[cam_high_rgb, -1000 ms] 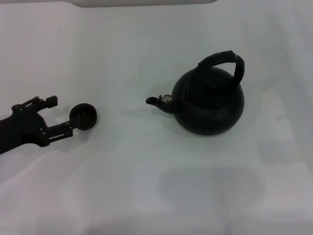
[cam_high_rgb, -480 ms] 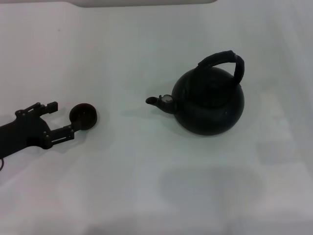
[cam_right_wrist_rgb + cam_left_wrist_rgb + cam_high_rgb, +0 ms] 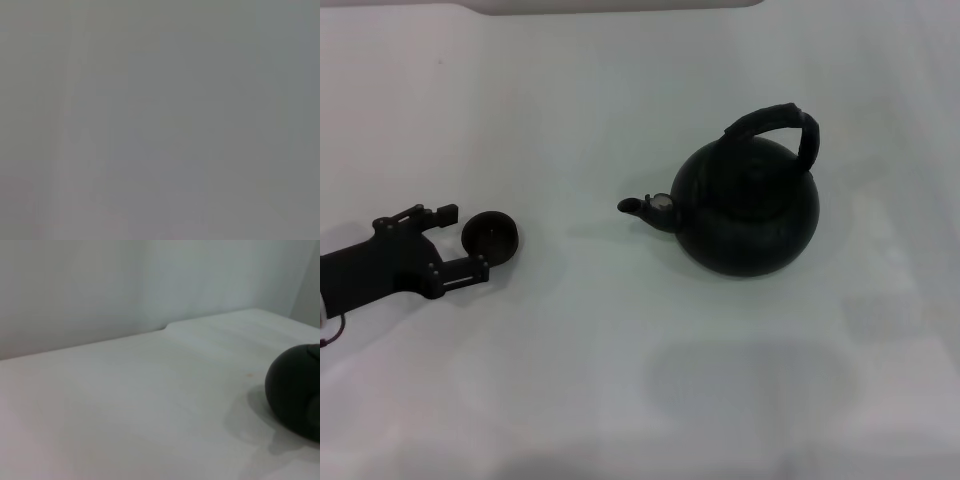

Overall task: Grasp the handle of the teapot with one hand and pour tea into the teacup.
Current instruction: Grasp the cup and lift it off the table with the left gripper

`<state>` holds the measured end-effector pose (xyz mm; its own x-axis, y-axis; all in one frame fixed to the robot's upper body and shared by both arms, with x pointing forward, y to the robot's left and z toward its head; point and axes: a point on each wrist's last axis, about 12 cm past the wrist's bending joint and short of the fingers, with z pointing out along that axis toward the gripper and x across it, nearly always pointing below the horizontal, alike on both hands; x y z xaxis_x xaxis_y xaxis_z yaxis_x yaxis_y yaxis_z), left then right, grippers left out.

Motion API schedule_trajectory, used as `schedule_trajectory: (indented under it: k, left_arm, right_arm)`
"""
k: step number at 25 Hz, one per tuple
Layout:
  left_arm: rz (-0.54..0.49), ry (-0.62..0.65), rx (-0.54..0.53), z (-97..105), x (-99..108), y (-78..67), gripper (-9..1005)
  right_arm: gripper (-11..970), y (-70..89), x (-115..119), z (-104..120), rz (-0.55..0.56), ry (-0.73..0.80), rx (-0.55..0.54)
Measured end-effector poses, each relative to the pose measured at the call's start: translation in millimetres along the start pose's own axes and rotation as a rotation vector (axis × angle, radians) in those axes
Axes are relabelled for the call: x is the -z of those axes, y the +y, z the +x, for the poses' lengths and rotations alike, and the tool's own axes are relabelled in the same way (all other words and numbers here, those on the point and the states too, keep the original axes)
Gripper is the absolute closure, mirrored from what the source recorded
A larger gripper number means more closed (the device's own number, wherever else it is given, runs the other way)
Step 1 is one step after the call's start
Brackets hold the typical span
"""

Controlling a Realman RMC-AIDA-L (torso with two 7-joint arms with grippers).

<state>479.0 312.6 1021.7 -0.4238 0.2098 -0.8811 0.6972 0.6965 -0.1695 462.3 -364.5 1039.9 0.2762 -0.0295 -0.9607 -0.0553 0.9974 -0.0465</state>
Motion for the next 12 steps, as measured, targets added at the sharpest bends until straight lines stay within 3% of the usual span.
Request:
schedule_trajectory:
  k: [12]
  left_arm:
    - [0.002, 0.026, -0.011, -5.0, -11.3, 3.9, 117]
  right_arm:
    - [195, 1.4, -0.3, -1.7, -0.005, -0.017, -0.005]
